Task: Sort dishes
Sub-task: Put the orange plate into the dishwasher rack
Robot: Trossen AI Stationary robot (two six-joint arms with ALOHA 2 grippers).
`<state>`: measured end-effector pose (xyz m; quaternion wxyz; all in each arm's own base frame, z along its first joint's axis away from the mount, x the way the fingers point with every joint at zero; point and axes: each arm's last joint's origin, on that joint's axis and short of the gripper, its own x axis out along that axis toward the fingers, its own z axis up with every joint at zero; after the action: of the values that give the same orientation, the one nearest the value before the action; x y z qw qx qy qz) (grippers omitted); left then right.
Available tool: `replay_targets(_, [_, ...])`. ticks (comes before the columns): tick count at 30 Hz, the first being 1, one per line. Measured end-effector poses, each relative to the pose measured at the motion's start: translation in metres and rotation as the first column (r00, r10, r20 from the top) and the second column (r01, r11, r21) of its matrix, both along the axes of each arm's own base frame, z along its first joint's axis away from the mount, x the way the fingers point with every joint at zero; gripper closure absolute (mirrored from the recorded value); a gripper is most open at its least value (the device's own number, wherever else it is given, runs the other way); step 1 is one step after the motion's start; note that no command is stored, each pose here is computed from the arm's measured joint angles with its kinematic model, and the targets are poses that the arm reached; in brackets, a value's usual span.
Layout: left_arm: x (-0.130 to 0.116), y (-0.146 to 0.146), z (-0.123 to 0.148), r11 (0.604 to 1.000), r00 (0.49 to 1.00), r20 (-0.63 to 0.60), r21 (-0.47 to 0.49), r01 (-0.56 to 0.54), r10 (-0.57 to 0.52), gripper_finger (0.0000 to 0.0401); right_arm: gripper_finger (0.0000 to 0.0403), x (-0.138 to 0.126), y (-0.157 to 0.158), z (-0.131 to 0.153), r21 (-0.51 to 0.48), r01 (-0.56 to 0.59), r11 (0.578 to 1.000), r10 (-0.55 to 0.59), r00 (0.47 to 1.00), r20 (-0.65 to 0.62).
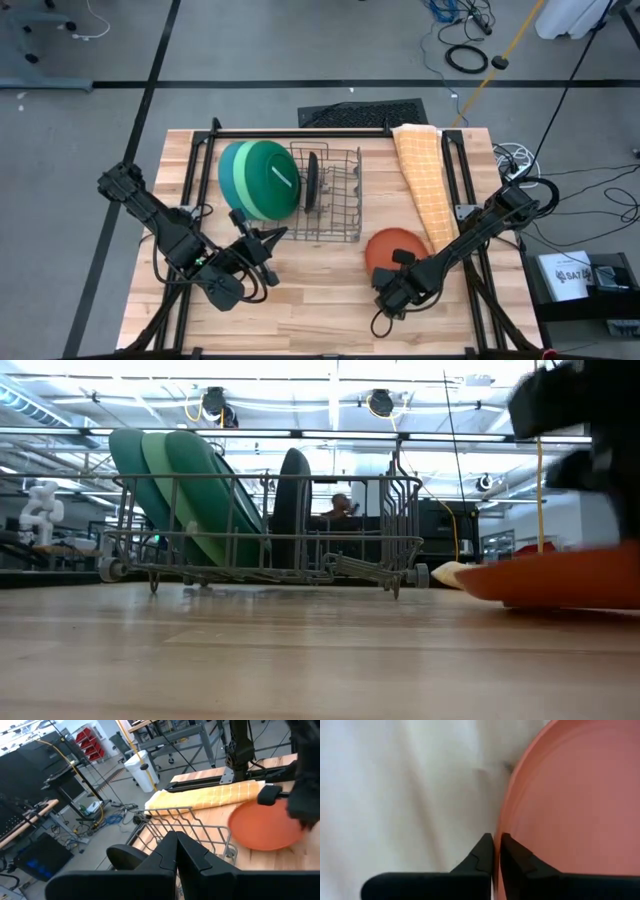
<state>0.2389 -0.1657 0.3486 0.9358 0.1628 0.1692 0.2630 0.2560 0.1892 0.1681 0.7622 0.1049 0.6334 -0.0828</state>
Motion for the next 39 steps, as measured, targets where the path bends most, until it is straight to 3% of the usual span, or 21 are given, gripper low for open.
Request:
replay_targets(5, [0.001,0.001,0.0,1.0,1.0,-0.019,0.029,0.005,-0.004,0.0393,0.0401,0.014,0.016,0.045,0.08,-0.106,0.991,0.105,0.994,0.019])
replay_targets(11, [0.002,0.001,0.001,1.0,1.0,-0.013,0.021,0.007,-0.007,0.0393,0.0402,0.027,0.037,0.119,0.131,-0.317,0.939,0.287,0.935,0.207])
replay_targets(13, [0.002,0.001,0.001,1.0,1.0,-0.013,0.022,0.007,-0.007,0.0393,0.0402,0.03,0.042,0.143,0.109,-0.395,0.912,0.349,0.889,0.297])
replay_targets(17, [0.002,0.001,0.001,1.0,1.0,-0.013,0.022,0.007,-0.007,0.0393,0.0402,0.036,0.042,0.183,-0.059,-0.47,0.88,0.443,0.773,0.454])
replay_targets(20, [0.002,0.001,0.001,1.0,1.0,-0.013,0.022,0.007,-0.007,0.0393,0.0402,0.043,0.034,0.205,-0.22,-0.398,0.891,0.452,0.72,0.527])
replay_targets(25, [0.002,0.001,0.001,1.0,1.0,-0.014,0.023,0.007,-0.007,0.0393,0.0403,0.059,0.007,0.217,-0.382,-0.152,0.912,0.364,0.732,0.577])
replay_targets(30, [0.002,0.001,0.001,1.0,1.0,-0.014,0.023,0.007,-0.007,0.0393,0.0403,0.081,-0.022,0.207,-0.412,0.061,0.909,0.234,0.744,0.626])
replay_targets(39, [0.002,0.001,0.001,1.0,1.0,-0.013,0.026,0.005,-0.004,0.0393,0.0403,0.116,-0.075,0.162,-0.37,0.252,0.894,0.071,0.736,0.673])
